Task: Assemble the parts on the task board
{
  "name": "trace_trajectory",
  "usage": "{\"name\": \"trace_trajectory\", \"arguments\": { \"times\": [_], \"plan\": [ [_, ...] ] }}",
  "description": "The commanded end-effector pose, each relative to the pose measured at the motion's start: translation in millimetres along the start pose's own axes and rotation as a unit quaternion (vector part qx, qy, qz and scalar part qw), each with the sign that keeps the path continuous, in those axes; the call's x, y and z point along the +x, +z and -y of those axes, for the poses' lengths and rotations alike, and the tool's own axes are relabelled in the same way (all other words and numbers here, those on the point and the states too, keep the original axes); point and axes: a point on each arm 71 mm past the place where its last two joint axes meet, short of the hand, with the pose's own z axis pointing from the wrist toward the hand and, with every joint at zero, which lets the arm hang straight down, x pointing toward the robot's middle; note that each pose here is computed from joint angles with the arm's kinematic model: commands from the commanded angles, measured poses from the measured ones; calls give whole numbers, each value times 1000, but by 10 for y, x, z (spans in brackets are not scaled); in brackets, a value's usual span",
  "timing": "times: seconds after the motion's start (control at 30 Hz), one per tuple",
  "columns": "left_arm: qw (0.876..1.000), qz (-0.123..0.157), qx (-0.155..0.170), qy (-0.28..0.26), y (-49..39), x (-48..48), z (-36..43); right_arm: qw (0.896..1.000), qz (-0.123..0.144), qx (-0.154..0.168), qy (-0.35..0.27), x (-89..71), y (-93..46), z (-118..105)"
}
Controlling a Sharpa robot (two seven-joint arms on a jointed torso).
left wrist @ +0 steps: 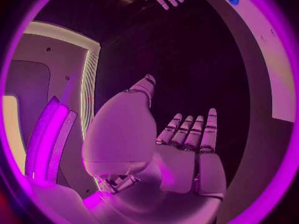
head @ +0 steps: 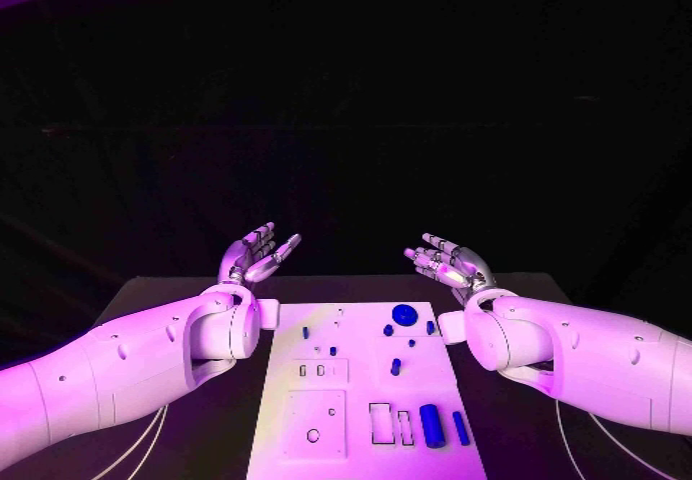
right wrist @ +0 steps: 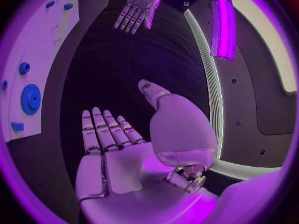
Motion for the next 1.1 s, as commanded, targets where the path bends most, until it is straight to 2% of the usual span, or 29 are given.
{"name": "trace_trajectory", "arguments": {
  "times": [0.03, 0.27, 0.3, 0.5, 0.67, 0.93, 1.1],
  "plan": [
    [999, -38, 10, -22, 35, 52, 31, 996, -91, 16, -6, 85, 43, 1],
    [999, -38, 10, -22, 36, 51, 32, 994, -109, 23, -16, 64, 83, -6],
    [999, -46, 11, -27, -42, -65, 74, 977, -98, -76, -172, -138, 86, -171],
    [998, -45, 25, -27, -100, -116, 128, 953, -101, -118, -260, -195, 95, -284],
    [998, -44, 37, -22, -147, -137, 192, 934, -110, -130, -315, -227, 101, -334],
    [997, -64, 38, -28, -225, -139, 275, 903, -144, -115, -388, -232, 105, -376],
    [995, -81, 35, -35, -291, -138, 334, 868, -167, -106, -456, -210, 74, -382]
  ]
}}
